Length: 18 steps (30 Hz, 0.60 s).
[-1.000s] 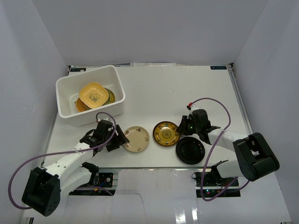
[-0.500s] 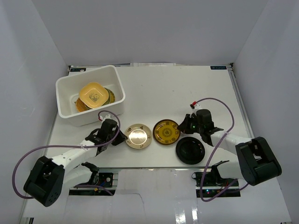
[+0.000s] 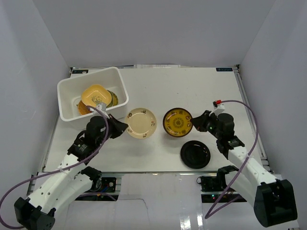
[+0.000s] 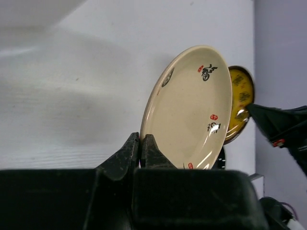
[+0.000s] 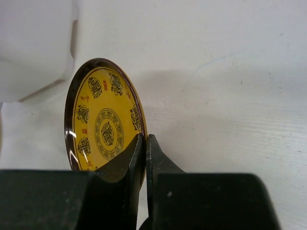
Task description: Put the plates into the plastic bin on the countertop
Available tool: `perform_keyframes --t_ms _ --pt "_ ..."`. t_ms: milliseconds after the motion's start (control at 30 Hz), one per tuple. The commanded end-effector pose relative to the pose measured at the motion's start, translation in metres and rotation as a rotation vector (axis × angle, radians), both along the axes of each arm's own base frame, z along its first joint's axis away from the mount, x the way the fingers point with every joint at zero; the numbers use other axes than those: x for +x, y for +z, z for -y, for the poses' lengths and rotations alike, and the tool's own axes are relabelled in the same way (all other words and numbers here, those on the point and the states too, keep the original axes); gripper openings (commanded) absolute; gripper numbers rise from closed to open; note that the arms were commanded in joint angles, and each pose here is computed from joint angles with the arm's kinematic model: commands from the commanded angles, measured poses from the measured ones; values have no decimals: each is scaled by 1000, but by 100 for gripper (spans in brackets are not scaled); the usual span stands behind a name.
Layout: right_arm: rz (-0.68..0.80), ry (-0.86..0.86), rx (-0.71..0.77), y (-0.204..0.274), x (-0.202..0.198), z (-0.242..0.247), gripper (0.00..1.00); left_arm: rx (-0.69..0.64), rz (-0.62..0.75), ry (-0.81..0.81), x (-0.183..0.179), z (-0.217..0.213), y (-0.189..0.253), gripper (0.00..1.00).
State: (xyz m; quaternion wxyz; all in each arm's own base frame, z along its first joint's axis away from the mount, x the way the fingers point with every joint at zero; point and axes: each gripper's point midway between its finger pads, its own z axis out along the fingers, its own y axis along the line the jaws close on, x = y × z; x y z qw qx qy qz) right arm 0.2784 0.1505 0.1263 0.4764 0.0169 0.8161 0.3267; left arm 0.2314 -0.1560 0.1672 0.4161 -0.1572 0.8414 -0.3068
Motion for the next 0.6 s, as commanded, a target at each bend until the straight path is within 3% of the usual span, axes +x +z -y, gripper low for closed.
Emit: perform_keyframes --t_ms 0,33,167,300,400,567 --pt "106 -47 38 50 7 6 8 -45 148 2 8 1 69 0" --pt "123 -46 39 60 5 7 8 -39 213 40 15 -6 99 0" --pt "127 41 80 73 -6 -7 8 88 297 187 49 -34 141 0" --pt "126 119 110 79 -14 -21 8 133 285 297 100 -84 147 0" --pt "141 152 111 87 -17 -29 8 107 210 379 127 -138 125 0" --pt "157 191 104 98 -16 -45 8 220 121 577 145 -198 89 0"
